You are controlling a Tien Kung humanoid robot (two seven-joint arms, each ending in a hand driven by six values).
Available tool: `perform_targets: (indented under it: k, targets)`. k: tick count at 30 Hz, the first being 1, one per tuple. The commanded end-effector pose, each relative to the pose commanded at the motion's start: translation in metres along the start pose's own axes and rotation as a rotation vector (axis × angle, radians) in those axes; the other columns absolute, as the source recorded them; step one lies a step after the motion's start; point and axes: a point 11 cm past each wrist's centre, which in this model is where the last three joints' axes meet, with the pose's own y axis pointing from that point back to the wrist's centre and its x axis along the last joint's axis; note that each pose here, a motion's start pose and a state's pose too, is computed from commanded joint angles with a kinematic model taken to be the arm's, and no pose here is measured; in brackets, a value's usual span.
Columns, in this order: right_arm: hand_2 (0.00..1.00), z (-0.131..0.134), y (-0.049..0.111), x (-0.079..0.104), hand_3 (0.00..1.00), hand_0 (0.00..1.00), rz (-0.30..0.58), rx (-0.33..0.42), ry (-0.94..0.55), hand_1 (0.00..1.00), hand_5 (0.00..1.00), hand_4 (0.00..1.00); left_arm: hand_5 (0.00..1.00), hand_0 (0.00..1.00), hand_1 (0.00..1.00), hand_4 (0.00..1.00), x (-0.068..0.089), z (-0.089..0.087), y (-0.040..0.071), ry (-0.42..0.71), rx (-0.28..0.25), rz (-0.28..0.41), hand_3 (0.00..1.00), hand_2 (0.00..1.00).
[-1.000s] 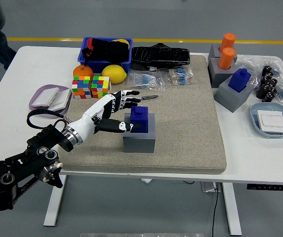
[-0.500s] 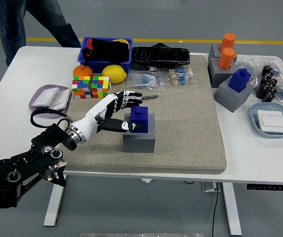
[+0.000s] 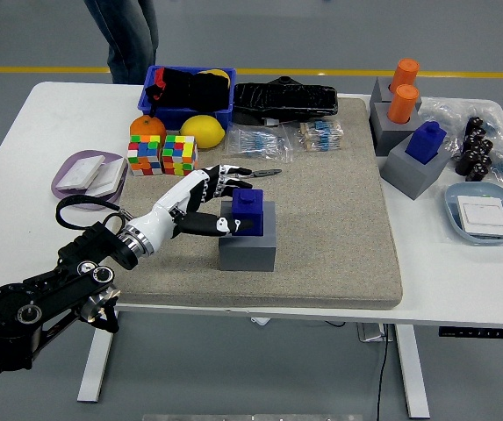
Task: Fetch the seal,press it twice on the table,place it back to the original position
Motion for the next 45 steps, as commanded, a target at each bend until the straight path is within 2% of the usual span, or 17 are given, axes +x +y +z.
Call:
perform_targets:
  k: [17, 18, 23, 24, 29, 31, 35, 36, 45]
  targets:
    - [0.685, 0.0, 0.0, 0.0, 0.679, 0.803, 0.003, 0.001, -0.002, 0.712, 0.486, 0.854, 0.002, 0.675, 0.665, 0.832, -0.005, -0.003, 0.0, 0.002, 0.014, -0.012, 0.762, 0.694]
    - [0.685, 0.0, 0.0, 0.0, 0.679, 0.803, 0.004, 0.001, -0.003, 0.712, 0.485, 0.854, 0.002, 0.653, 0.613, 0.769, -0.005, -0.003, 0.0, 0.002, 0.015, -0.012, 0.758, 0.674]
    - [0.685, 0.0, 0.0, 0.0, 0.679, 0.803, 0.004, 0.001, -0.002, 0.712, 0.485, 0.854, 0.002, 0.653, 0.613, 0.769, -0.006, -0.003, 0.0, 0.002, 0.014, -0.012, 0.758, 0.674]
    - [0.685, 0.0, 0.0, 0.0, 0.678, 0.803, 0.004, 0.001, -0.002, 0.712, 0.487, 0.854, 0.002, 0.646, 0.543, 0.729, -0.006, -0.002, 0.0, 0.001, 0.011, -0.01, 0.752, 0.624]
    - [0.685, 0.0, 0.0, 0.0, 0.678, 0.803, 0.005, 0.001, -0.002, 0.712, 0.487, 0.854, 0.002, 0.646, 0.543, 0.729, -0.006, -0.001, -0.001, -0.008, 0.008, -0.004, 0.752, 0.624]
    - [0.684, 0.0, 0.0, 0.0, 0.678, 0.803, 0.006, 0.001, -0.001, 0.712, 0.487, 0.854, 0.002, 0.634, 0.504, 0.691, -0.006, -0.001, -0.001, -0.012, 0.008, -0.002, 0.745, 0.588]
    - [0.684, 0.0, 0.0, 0.001, 0.678, 0.803, 0.008, 0.002, -0.002, 0.712, 0.487, 0.854, 0.002, 0.634, 0.504, 0.691, -0.004, 0.0, -0.001, -0.023, 0.001, 0.008, 0.745, 0.588]
    - [0.684, 0.0, 0.0, 0.001, 0.678, 0.803, 0.008, 0.003, -0.002, 0.711, 0.486, 0.853, 0.002, 0.609, 0.458, 0.651, -0.004, 0.001, -0.001, -0.025, -0.002, 0.012, 0.727, 0.535]
    - [0.684, 0.0, 0.0, 0.001, 0.678, 0.802, 0.009, 0.005, -0.004, 0.712, 0.486, 0.854, 0.002, 0.607, 0.434, 0.629, 0.0, 0.007, -0.002, -0.017, -0.049, 0.046, 0.698, 0.509]
